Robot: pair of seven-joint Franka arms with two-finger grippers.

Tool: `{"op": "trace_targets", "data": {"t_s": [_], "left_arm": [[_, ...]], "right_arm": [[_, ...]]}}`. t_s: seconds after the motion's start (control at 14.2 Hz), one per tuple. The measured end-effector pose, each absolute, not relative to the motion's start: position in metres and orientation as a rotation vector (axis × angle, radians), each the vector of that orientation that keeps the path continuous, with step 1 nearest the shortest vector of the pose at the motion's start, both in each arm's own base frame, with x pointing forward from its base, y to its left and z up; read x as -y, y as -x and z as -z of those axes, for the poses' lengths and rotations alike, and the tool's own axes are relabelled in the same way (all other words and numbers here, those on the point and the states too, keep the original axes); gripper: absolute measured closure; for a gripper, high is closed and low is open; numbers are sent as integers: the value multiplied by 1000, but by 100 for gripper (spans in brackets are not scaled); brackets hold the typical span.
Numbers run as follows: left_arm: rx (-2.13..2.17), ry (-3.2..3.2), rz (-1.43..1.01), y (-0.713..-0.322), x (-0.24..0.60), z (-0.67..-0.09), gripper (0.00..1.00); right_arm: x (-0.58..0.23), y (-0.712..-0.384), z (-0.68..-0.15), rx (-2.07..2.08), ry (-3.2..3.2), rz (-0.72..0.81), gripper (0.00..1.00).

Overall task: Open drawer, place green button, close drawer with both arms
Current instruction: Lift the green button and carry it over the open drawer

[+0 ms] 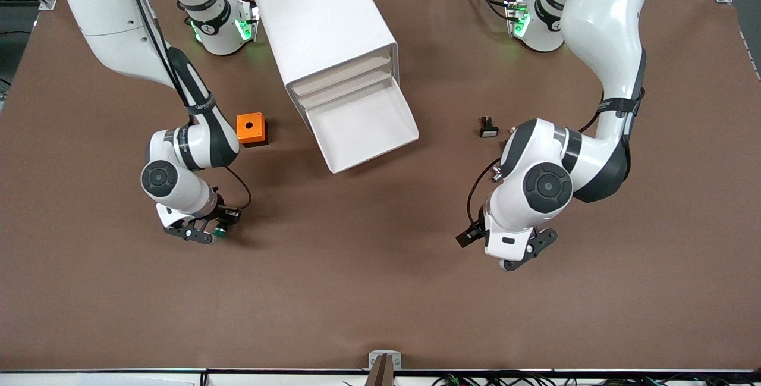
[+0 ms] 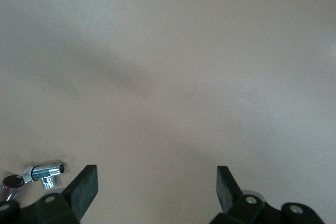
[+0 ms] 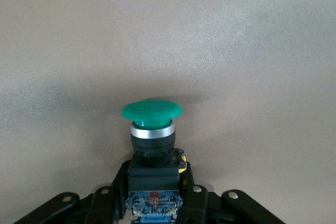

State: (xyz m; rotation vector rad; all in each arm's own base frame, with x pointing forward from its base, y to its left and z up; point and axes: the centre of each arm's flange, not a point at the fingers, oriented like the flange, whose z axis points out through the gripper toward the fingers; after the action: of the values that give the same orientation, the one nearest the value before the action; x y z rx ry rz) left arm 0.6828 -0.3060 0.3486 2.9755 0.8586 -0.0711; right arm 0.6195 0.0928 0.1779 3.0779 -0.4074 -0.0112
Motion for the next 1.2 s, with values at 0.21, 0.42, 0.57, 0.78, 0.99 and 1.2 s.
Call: {"op": "trace_targets", "data": {"t_s": [0.21, 0.42, 0.57, 0.78, 0.99, 1.2], "left_arm": [[-860, -2975, 71, -683, 305, -349, 0], [-861, -2975, 71, -683, 305, -349, 0], [-860, -2975, 71, -683, 305, -349, 0], [-861, -2975, 71, -683, 305, -349, 0], [-861, -2975, 71, -683, 305, -348, 0], [-861, -2975, 72, -683, 305, -348, 0]], "right_arm": [[-93, -620, -178, 408, -3078, 12, 59], [-93, -620, -178, 408, -3078, 11, 59], [-93, -620, -178, 415, -3076, 14, 59], [-96, -622, -182, 460, -3066, 35, 59], [-106, -627, -192, 535, -3052, 58, 59], [-131, -625, -215, 610, -3036, 63, 59]]}}
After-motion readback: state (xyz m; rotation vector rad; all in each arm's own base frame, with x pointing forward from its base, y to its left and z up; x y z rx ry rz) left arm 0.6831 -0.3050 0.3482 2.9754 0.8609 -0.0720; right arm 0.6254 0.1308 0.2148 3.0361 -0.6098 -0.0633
